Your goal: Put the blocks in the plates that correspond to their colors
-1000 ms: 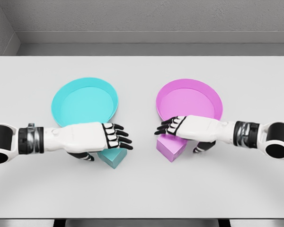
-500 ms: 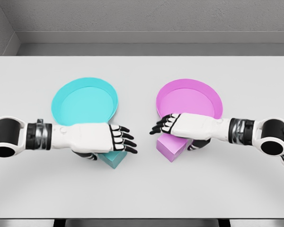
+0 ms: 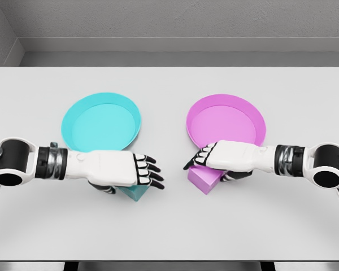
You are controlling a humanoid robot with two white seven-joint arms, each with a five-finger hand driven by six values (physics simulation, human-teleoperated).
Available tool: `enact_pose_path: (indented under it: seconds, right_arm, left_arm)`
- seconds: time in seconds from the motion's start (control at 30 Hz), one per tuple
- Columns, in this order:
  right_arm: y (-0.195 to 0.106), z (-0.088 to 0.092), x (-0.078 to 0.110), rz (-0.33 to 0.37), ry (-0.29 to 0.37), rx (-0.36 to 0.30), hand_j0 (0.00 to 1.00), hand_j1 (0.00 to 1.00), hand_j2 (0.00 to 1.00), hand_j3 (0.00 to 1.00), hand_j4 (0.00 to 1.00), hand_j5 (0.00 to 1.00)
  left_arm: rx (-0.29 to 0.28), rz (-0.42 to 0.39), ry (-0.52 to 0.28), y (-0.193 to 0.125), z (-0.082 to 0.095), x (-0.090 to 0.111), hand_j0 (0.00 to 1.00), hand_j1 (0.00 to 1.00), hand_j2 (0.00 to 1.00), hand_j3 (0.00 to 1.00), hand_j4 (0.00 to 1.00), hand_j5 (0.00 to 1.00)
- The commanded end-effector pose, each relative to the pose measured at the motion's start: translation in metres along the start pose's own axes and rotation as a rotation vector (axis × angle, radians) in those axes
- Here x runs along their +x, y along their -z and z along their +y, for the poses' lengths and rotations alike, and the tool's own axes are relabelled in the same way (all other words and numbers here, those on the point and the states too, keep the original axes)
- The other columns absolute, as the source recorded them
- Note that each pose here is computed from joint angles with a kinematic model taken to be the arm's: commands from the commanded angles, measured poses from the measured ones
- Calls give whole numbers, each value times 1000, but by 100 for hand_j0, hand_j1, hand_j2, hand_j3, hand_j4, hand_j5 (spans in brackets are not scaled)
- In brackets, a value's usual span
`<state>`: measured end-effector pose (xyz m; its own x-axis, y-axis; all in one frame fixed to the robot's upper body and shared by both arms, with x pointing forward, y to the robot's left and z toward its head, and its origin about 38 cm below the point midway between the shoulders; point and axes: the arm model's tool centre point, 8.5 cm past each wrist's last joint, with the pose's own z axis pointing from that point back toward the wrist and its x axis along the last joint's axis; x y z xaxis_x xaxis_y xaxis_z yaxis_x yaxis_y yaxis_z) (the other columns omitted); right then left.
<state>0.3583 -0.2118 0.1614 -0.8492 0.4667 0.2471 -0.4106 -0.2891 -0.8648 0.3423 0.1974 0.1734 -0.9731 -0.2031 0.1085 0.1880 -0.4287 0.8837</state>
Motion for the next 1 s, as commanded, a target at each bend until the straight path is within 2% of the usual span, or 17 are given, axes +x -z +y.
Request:
enact_pose_path:
  seconds: [0.0,0.17,0.2,0.37,0.43,0.53,0.57,0.77,0.87,0.97]
  right_arm:
    - [0,1,1,-8,-1,5,50,50,50,50,50,50]
    - [1,-3,2,-14,-10,-2,50,50,50,50,50,50]
    - [1,-4,4,-35,-21,-5,46,46,46,46,46,46]
    - [-4,-15,3,-51,-56,-29,41,41,41,41,41,41]
    - [-6,-20,2,-43,-61,-41,41,41,41,41,41,41]
    - [-9,-25,2,-50,-72,-55,41,41,41,41,41,41]
    - [-9,-27,2,-55,-70,-61,41,41,41,41,41,41]
    - [-16,-40,0,-56,-80,-100,41,41,41,41,41,41]
    - [-31,-57,-8,-20,-90,-152,41,41,41,41,41,41]
    - [-41,-68,-14,19,-100,-177,41,41,41,41,41,41]
  left_arm:
    - [-28,2,-2,0,-3,0,100,100,100,100,100,100]
    - [-28,6,2,-1,-1,-2,100,100,100,100,100,100]
    - [-27,7,1,-1,-1,-3,100,100,100,100,100,100]
    - [-27,10,-6,-2,-1,-4,100,100,100,100,100,100]
    - [-27,10,-9,-2,-2,-4,93,93,93,93,93,93]
    - [-27,10,-9,-2,-2,-4,68,68,68,68,68,68]
    - [-28,11,-8,-2,-2,-4,63,63,63,63,63,63]
    - [-29,11,-7,-2,-2,-4,49,49,49,49,49,49]
    - [-27,11,-8,-2,-2,-4,44,44,44,44,44,44]
    - [-21,16,-10,-4,-1,-5,44,44,44,44,44,44]
